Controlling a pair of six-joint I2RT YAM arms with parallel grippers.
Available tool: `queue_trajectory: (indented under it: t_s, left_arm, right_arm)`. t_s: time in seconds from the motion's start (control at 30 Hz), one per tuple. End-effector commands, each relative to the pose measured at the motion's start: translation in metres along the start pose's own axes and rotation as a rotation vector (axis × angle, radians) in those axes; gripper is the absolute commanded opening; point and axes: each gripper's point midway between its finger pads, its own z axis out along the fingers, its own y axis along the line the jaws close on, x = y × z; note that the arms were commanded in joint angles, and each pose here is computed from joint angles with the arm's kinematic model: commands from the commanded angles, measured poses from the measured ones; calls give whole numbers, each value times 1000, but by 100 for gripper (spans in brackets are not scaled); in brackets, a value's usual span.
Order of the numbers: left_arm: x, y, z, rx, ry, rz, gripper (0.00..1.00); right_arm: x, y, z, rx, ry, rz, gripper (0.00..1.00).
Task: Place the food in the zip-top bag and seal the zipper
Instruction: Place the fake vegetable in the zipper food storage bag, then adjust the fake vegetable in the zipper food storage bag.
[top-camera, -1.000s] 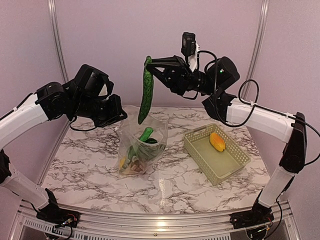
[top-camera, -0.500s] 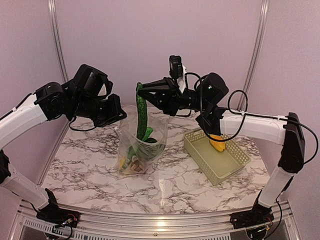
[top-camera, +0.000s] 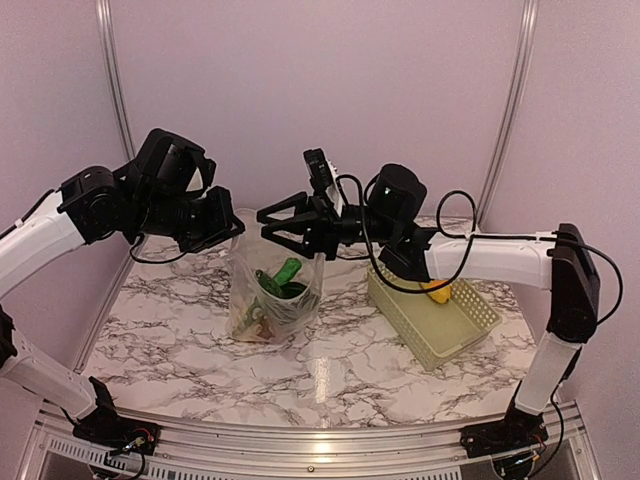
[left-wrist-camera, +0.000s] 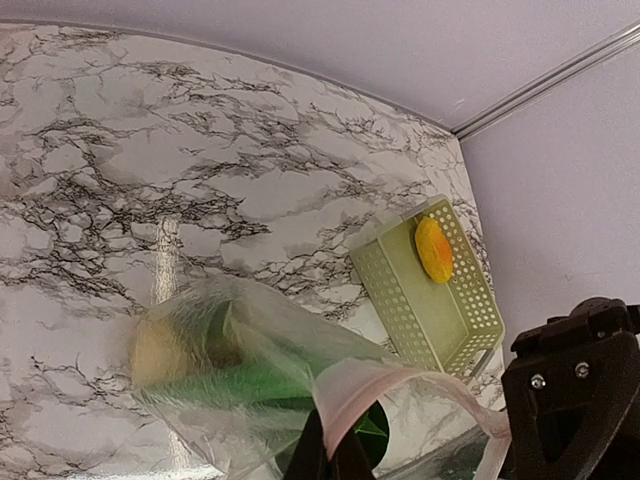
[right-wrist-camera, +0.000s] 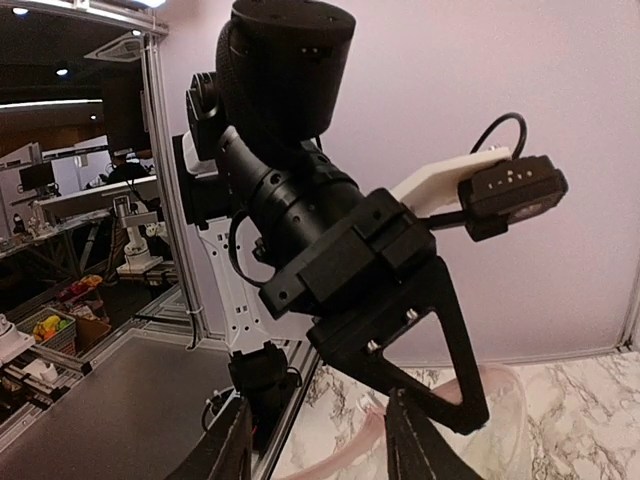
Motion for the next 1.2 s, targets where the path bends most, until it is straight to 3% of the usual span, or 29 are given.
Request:
queue_trajectory:
  t_s: [0.0,0.17,0.33,0.5,0.7,0.97,1.17]
  left_arm:
    - [-16,3,-13,5,-77,26,0]
    - [-14,3,-6,10,-72,34,0]
    - [-9,0,-1,29,-54,34,0]
    - [-8,0,0,30,-51,42,0]
    - [-6,-1,-2,43,-39,40,0]
    - [-4,0,-6,50,-40,34,0]
    - [-5,1,-7,47,-43,31,0]
  right_arm:
    - [-26,-11,-28,52,102,-29,45]
    - [-44,-20,-60,140,211,-85,44]
    - [-34,3,-71,100,327,-152,38]
    - [-13,47,-59,-17,438,-292,34]
    - [22,57,-38,-93,550,-278,32]
    - [45,62,-11,-171,606,-269,45]
    - [64,55,-4,-185,658,-223,45]
